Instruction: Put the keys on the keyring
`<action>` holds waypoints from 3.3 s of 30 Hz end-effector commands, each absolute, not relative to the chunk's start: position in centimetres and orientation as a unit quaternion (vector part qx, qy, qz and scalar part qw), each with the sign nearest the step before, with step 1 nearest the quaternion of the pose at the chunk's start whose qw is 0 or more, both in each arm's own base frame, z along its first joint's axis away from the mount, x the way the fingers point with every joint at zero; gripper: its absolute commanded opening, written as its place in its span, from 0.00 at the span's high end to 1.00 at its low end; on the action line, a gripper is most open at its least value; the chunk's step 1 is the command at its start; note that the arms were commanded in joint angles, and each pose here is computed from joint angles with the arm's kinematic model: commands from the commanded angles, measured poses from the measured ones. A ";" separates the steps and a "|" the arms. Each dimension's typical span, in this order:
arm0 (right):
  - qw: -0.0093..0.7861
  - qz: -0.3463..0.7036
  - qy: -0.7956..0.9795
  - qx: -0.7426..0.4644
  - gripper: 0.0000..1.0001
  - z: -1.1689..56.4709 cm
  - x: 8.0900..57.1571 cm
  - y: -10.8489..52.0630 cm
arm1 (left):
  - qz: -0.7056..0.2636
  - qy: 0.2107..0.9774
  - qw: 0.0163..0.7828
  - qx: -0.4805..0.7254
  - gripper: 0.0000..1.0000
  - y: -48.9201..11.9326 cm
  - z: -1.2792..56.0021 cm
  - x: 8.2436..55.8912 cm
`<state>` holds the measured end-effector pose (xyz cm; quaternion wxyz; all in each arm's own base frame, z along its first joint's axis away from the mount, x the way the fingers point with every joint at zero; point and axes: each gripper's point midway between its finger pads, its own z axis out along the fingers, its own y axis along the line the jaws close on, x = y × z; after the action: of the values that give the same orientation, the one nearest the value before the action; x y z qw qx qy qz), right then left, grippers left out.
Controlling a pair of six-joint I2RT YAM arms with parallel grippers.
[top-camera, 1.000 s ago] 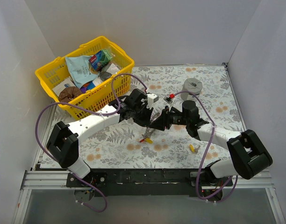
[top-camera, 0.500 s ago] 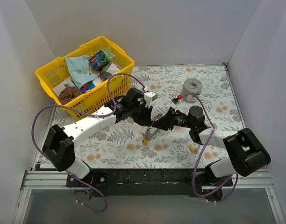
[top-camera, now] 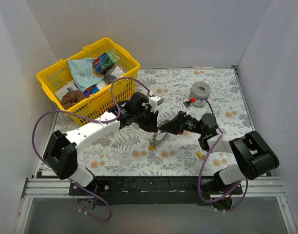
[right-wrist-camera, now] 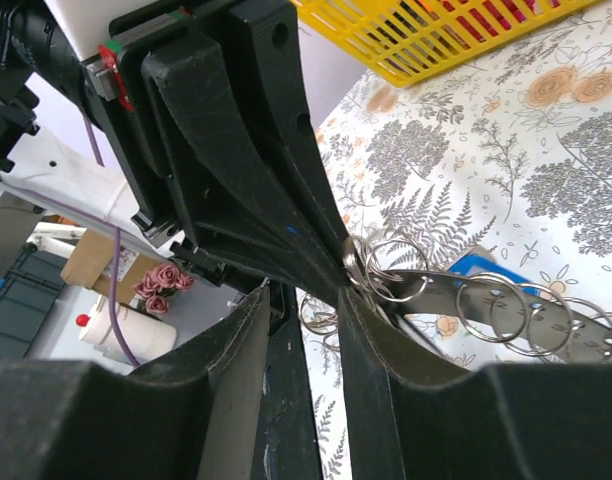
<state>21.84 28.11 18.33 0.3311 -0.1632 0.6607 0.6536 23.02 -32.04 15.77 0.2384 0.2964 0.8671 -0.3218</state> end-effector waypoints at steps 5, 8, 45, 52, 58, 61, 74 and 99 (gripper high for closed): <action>0.331 0.668 0.640 -0.188 0.60 18.8 20.3 27.8 | -0.374 0.830 0.294 0.291 1.00 -32.8 20.3 23.4; 0.332 0.666 0.641 -0.186 0.60 18.6 20.2 27.7 | -0.380 0.826 0.298 0.292 1.00 -32.7 20.6 23.3; 0.352 0.694 0.606 -0.163 0.51 20.9 20.5 27.7 | -0.396 0.817 0.294 0.298 1.00 -32.4 20.5 22.7; 0.360 0.691 0.607 -0.156 0.40 20.8 20.6 27.5 | -0.401 0.815 0.294 0.299 1.00 -32.5 20.5 22.6; 0.369 0.691 0.603 -0.154 0.41 21.4 20.9 27.5 | -0.407 0.811 0.292 0.302 1.00 -32.6 20.7 22.4; 0.368 0.691 0.603 -0.153 0.48 21.6 21.2 27.6 | -0.407 0.812 0.290 0.303 1.00 -32.6 20.5 22.3; 0.360 0.712 0.581 -0.159 0.63 22.6 20.7 27.7 | -0.407 0.813 0.288 0.302 1.00 -32.7 20.2 22.5; 0.379 0.703 0.585 -0.142 0.60 23.7 23.3 28.4 | -0.433 0.798 0.268 0.321 1.00 -33.1 20.5 21.1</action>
<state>22.40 28.35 17.27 0.2543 -0.0624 0.6856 0.6793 22.68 -32.14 16.80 0.2502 0.2911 0.8419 -0.3793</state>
